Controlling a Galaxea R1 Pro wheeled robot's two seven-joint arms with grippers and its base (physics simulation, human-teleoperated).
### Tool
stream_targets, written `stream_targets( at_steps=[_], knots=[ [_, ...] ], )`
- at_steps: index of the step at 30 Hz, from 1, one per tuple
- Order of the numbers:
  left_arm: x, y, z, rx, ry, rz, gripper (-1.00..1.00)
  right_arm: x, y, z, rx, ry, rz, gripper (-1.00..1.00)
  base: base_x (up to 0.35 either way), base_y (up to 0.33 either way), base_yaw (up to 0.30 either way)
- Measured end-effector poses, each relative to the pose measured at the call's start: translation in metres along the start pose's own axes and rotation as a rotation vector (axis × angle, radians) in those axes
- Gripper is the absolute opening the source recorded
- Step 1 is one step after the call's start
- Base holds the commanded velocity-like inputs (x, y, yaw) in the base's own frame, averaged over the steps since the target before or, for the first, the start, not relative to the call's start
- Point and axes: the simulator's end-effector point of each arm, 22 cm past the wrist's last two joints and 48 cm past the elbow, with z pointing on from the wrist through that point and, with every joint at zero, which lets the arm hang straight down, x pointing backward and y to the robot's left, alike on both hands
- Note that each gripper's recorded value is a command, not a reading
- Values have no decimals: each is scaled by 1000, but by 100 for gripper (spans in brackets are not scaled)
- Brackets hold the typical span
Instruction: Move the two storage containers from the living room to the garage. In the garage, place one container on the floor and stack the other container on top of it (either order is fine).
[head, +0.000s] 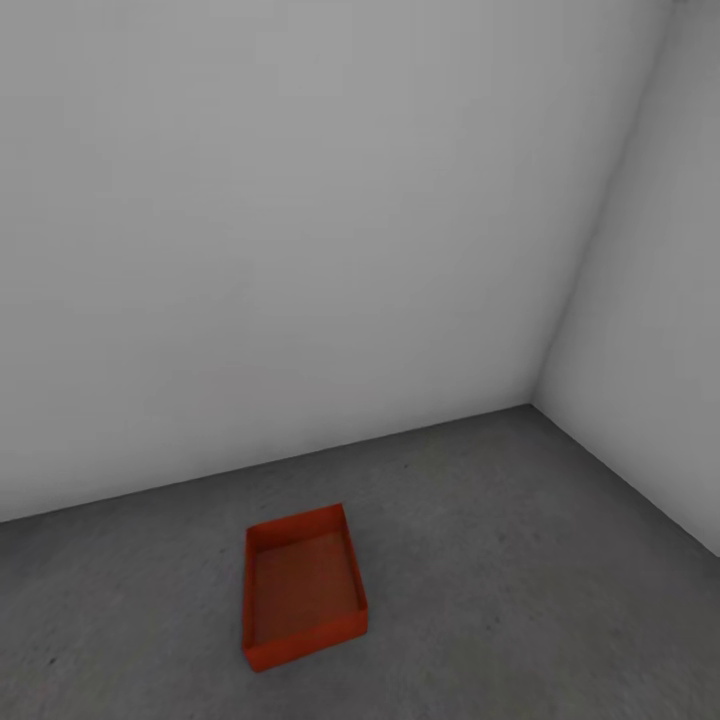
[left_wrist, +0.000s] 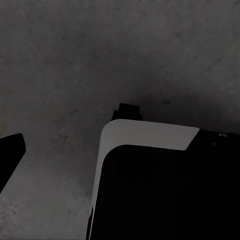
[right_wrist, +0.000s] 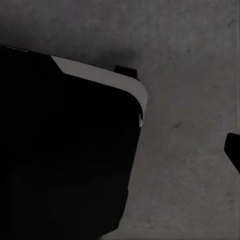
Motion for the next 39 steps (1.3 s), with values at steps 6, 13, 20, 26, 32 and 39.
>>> stream_targets(
  at_steps=[6, 13, 20, 26, 32, 39],
  knots=[
    [0, 1, -8, 0, 1, -1, 100, 1, -3, -8, 2, 0, -14, 100, 0, 0, 0],
    [0, 2, -15, 0, -1, -1, 100, 1, -3, -15, -1, 2, -18, 100, 0, 0, 0],
    [-2, 4, -15, -4, -5, -2, 100, 0, 2, -15, -4, 3, -9, 100, 0, 0, 0],
    [-5, 2, -16, -2, -14, 1, 100, -3, 2, -16, -2, -7, -7, 100, 0, 0, 5],
    [-10, 1, -18, 2, -27, 6, 100, -7, 1, -16, 0, -15, -3, 100, 0, 0, 64],
    [-14, 0, -19, 3, -37, 8, 100, -11, 1, -16, 1, -26, -6, 100, 0, 0, 84]
  ],
)
